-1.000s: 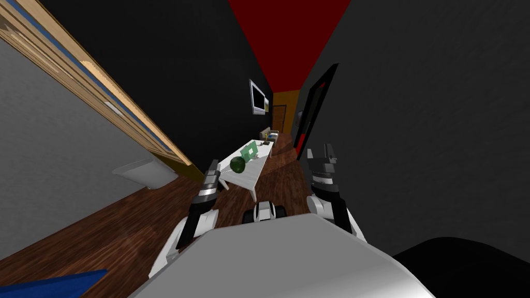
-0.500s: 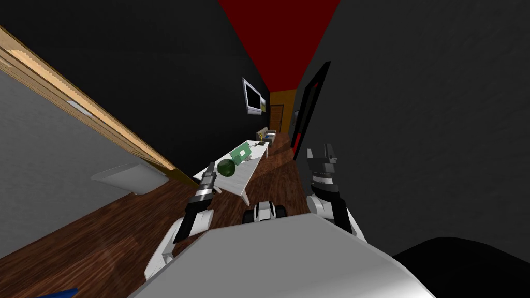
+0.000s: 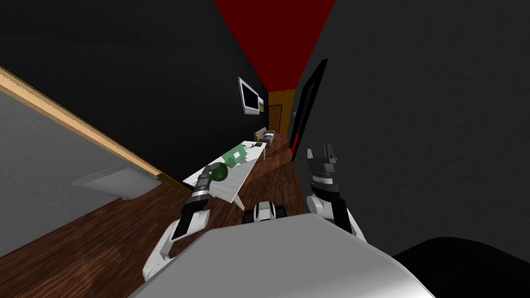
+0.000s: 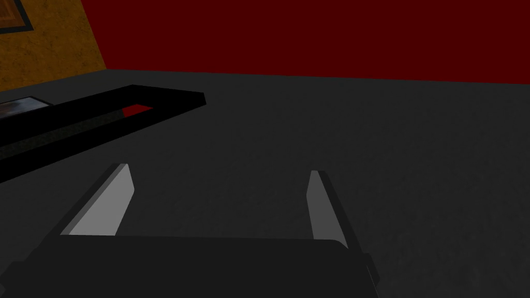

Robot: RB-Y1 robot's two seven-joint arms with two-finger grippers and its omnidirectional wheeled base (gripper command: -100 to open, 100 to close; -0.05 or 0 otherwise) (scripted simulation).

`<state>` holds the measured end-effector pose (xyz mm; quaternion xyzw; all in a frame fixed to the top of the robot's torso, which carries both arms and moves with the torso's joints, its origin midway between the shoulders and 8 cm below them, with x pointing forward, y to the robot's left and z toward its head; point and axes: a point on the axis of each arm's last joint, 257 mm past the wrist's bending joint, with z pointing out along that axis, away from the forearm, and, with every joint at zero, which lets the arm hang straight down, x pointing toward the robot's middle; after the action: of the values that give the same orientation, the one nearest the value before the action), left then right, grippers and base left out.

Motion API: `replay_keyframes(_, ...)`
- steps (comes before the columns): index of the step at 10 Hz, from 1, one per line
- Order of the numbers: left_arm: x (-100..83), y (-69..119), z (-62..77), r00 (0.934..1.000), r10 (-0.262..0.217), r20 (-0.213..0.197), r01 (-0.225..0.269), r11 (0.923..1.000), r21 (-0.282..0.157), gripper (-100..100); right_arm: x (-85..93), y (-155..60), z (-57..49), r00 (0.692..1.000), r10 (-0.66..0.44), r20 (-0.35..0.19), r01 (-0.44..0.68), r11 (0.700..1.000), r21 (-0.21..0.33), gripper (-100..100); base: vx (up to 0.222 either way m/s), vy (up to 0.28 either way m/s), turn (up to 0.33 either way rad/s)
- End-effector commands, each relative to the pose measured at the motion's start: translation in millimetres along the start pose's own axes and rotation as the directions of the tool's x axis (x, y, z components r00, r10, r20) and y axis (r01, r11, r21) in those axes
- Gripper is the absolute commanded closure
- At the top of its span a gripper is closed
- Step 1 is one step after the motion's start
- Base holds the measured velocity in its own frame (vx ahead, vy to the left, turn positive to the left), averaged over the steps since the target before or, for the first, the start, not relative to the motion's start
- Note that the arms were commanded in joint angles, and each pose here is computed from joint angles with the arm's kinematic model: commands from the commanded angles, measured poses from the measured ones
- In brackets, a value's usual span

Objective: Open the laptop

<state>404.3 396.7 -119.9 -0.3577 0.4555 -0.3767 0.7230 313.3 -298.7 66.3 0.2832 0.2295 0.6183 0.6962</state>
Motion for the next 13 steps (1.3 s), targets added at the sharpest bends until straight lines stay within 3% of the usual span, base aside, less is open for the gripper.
replay_keyframes(1,-24.8,37.5,-3.1,0.9987,0.029,0.042,-0.025,0.9962,-0.083,-100,0.0,0.0,0.0,1.000,0.000,0.000,0.000,1.000,0.000,0,0.183,-0.096,-0.020)
replay_keyframes(5,-60.0,82.6,-8.6,0.9919,0.092,0.088,-0.074,0.9801,-0.184,-100,0.0,0.0,0.0,1.000,0.000,0.000,0.000,1.000,0.000,0,0.178,-0.077,-0.011)
replay_keyframes(8,-89.8,116.6,-16.6,0.9816,0.148,0.121,-0.112,0.9576,-0.265,-100,0.0,0.0,0.0,1.000,0.000,0.000,0.000,1.000,0.000,0,0.191,-0.059,-0.014)
replay_keyframes(9,-89.8,116.6,-16.6,0.9816,0.148,0.121,-0.112,0.9576,-0.265,-100,0.0,0.0,0.0,1.000,0.000,0.000,0.000,1.000,0.000,0,0.139,-0.031,0.003)
replay_keyframes(13,-125.9,156.5,-31.9,0.9641,0.214,0.158,-0.144,0.9187,-0.368,-100,0.0,0.0,0.0,1.000,0.000,0.000,0.000,1.000,0.000,0,0.161,-0.045,-0.006)
